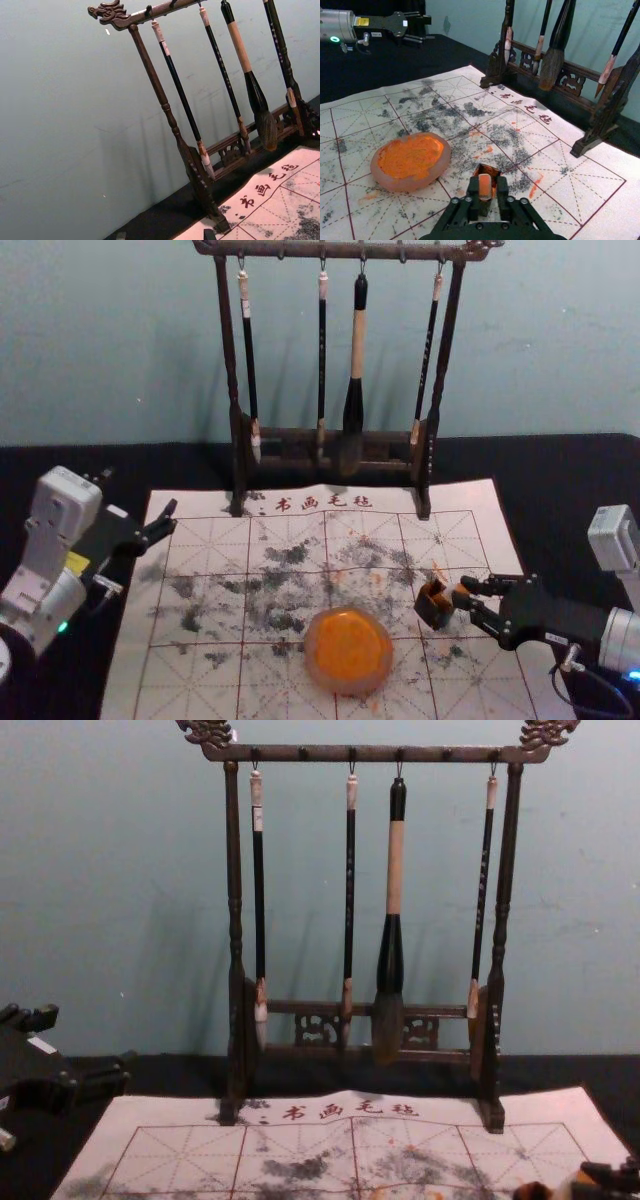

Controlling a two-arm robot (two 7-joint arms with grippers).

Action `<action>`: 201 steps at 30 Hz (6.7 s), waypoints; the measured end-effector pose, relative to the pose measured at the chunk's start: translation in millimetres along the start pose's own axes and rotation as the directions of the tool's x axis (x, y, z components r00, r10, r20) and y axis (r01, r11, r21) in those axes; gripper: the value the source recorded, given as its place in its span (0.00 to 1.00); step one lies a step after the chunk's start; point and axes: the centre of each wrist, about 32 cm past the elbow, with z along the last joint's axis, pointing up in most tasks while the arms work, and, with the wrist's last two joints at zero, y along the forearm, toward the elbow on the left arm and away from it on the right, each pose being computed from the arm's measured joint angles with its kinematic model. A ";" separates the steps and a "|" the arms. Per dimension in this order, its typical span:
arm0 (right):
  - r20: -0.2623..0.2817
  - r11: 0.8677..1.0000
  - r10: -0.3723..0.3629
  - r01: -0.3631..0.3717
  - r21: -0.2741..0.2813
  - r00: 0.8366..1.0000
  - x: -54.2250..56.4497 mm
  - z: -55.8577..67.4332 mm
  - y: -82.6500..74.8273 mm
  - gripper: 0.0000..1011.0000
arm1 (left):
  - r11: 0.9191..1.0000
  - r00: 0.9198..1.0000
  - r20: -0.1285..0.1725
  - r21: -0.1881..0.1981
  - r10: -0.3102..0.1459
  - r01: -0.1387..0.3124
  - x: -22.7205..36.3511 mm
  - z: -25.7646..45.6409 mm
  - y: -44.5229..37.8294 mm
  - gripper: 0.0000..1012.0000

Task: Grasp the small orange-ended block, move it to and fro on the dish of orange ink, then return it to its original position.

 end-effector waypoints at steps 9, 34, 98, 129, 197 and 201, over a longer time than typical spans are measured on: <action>0.000 1.000 0.000 0.000 0.000 1.000 0.0 0.0 0.0 0.08 | 1.000 1.000 0.000 0.000 0.000 0.000 0.0 0.0 0.0 0.99; -0.007 1.000 0.007 -0.007 0.006 1.000 -1.6 4.8 -0.9 0.08 | 1.000 1.000 0.000 0.000 0.000 0.000 0.0 0.0 0.0 0.99; 0.167 0.970 0.192 -0.162 -0.181 0.967 -32.1 94.5 35.1 0.08 | 1.000 1.000 0.000 0.000 0.000 0.000 0.0 0.0 0.0 0.99; 0.245 0.928 0.326 -0.259 -0.269 0.913 -38.7 103.7 59.1 0.08 | 1.000 1.000 0.000 0.000 0.000 0.000 0.0 0.0 0.0 0.99; 0.295 0.919 0.315 -0.212 -0.334 0.902 -37.3 121.2 58.7 0.08 | 1.000 1.000 0.000 0.000 0.000 0.000 0.0 0.0 0.0 0.99; 0.294 0.911 0.333 -0.226 -0.344 0.896 -40.1 121.2 56.4 0.08 | 1.000 1.000 0.000 0.000 0.000 0.000 0.0 0.0 0.0 0.99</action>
